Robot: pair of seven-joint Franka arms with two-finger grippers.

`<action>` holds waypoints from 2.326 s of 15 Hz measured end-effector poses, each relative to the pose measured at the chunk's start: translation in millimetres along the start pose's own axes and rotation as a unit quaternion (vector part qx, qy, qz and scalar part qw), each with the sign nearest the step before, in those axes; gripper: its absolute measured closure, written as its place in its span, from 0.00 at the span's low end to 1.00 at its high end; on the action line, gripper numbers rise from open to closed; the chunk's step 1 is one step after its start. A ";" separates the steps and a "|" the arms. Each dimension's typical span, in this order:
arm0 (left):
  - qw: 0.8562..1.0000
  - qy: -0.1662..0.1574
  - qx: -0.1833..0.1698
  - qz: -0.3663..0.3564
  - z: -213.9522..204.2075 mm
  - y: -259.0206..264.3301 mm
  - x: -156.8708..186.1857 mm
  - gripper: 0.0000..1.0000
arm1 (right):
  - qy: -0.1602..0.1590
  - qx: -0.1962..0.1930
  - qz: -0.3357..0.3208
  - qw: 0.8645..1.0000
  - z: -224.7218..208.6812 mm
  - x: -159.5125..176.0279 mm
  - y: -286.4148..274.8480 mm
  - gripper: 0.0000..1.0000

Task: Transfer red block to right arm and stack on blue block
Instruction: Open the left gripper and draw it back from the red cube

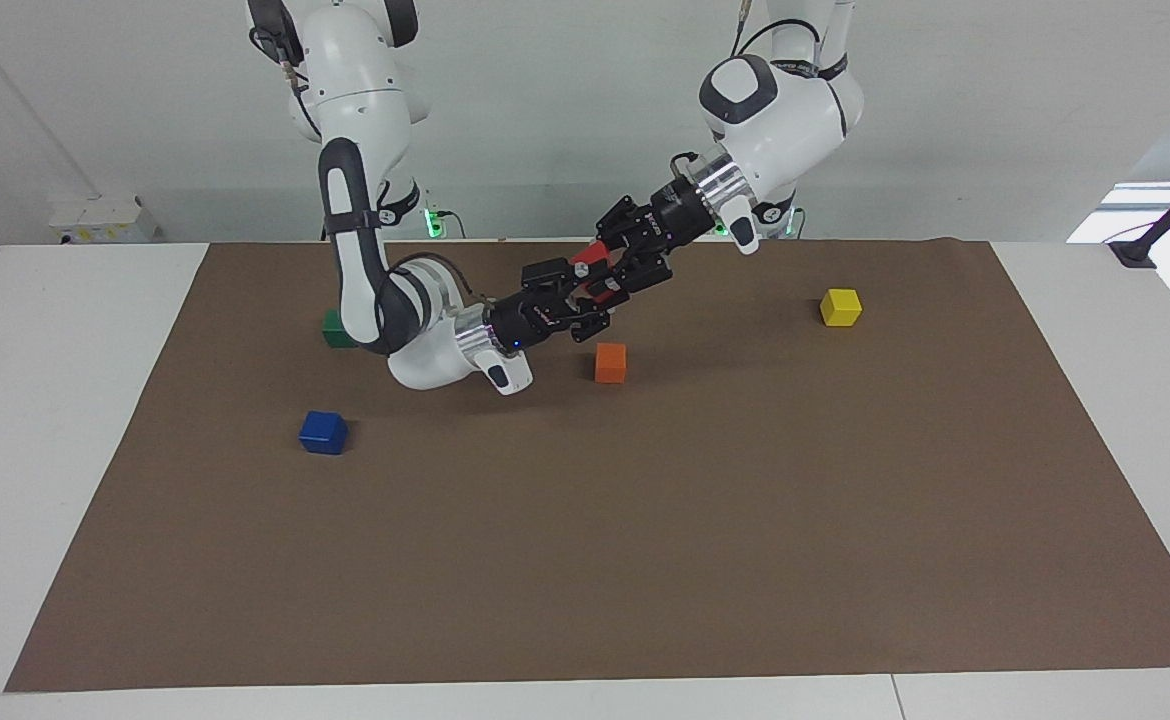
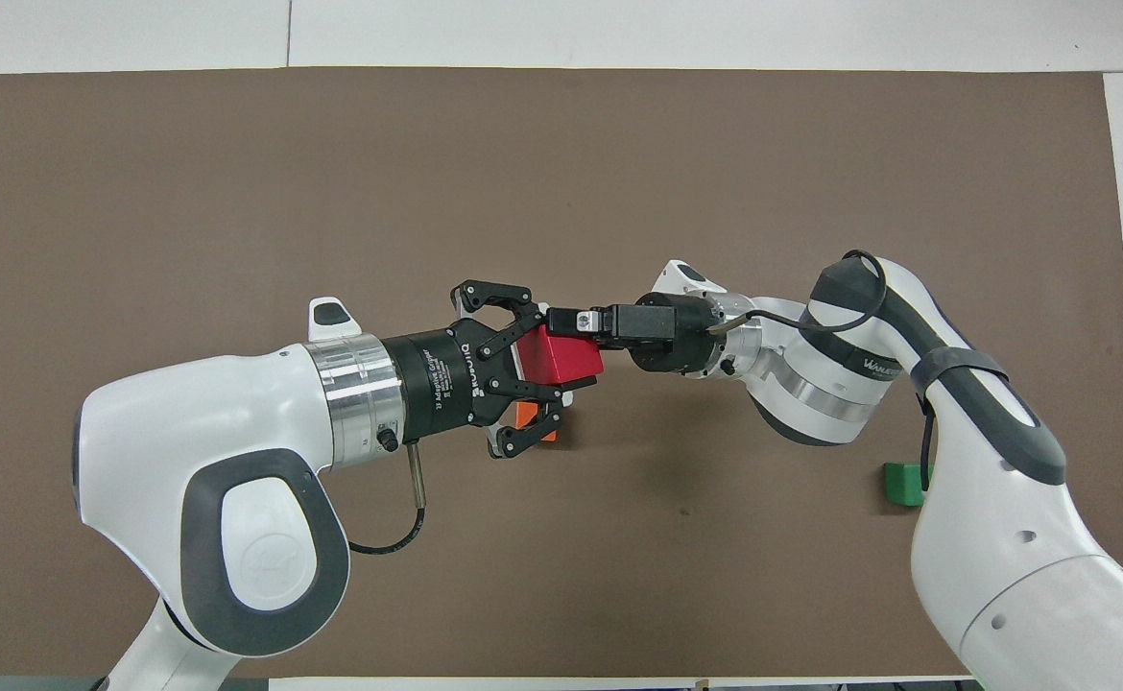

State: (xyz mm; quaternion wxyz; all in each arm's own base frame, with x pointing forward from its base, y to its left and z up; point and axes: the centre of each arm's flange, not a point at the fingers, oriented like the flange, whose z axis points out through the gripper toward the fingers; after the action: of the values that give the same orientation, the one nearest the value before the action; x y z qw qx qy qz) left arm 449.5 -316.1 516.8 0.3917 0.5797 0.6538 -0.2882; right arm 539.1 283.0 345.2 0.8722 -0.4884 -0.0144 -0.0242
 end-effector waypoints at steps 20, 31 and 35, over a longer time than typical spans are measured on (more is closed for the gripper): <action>1.000 0.000 0.000 0.000 0.0 0.0 0.0 0.45 | 0.000 0.000 0.000 1.000 0.0 0.0 0.0 0.44; 1.000 0.000 -0.005 0.004 -1.7 1.5 -0.2 0.41 | 0.001 0.000 -0.005 1.000 -0.9 1.3 -1.1 0.44; 1.000 -0.001 -0.021 0.002 -13.9 10.0 1.4 0.01 | 0.014 -0.006 -0.011 1.000 -16.5 8.0 -6.1 0.44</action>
State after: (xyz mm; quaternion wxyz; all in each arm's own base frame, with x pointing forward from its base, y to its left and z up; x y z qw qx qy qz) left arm 456.9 -302.2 523.7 0.4047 0.5723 0.6583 -0.2745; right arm 546.7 265.6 342.2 0.8692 -0.4927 -0.0080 -0.0408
